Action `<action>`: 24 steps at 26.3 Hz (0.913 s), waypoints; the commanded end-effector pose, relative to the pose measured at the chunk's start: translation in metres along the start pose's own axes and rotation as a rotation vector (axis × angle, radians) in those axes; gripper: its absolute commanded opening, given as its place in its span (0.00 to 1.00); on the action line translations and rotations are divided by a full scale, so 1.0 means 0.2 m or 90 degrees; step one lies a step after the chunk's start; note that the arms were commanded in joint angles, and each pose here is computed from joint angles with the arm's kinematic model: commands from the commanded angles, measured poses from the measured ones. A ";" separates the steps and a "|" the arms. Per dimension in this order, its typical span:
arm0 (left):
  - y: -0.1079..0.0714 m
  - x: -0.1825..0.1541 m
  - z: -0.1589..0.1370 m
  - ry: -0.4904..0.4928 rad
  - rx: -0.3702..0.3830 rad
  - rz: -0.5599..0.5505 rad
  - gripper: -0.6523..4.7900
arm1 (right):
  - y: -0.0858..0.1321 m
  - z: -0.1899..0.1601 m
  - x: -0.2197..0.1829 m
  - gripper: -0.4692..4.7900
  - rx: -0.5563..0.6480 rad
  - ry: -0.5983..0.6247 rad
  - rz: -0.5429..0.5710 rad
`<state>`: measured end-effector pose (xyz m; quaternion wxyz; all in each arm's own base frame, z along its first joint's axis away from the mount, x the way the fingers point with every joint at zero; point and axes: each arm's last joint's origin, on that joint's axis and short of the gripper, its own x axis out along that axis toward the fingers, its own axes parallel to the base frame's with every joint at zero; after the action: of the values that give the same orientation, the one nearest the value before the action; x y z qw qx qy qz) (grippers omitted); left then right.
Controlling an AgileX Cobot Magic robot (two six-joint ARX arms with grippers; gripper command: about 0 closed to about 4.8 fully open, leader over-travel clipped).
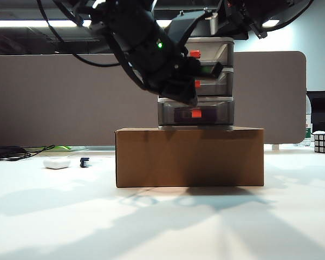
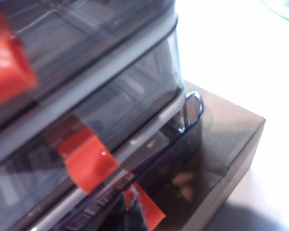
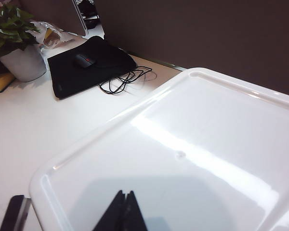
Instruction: Open the third layer of the drawer on the table, pick up a pack of napkins on the table and put it in, and finally close the drawer.
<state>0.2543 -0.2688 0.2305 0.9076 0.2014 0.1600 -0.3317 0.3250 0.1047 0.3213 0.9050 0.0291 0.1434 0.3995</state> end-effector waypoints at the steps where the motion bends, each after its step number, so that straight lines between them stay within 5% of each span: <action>1: 0.00 0.03 -0.01 -0.003 -0.001 0.008 0.11 | 0.00 -0.05 0.01 0.08 0.024 0.040 -0.004; 16: -0.01 -0.01 0.02 -0.012 0.047 0.031 0.11 | 0.00 -0.03 0.00 0.08 0.002 0.029 0.003; 21: -0.01 -0.23 0.11 -0.015 0.050 0.024 0.11 | 0.08 0.07 -0.12 0.08 -0.061 -0.020 -0.011; 24: 0.03 -0.54 0.12 -0.069 0.025 0.038 0.11 | 0.20 0.16 -0.31 0.08 -0.104 -0.039 -0.026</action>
<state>0.1926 -0.2272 0.2944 0.9169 0.2127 0.1008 -0.3223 0.2744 0.0903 0.3686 0.9168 -0.0207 0.0847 0.3898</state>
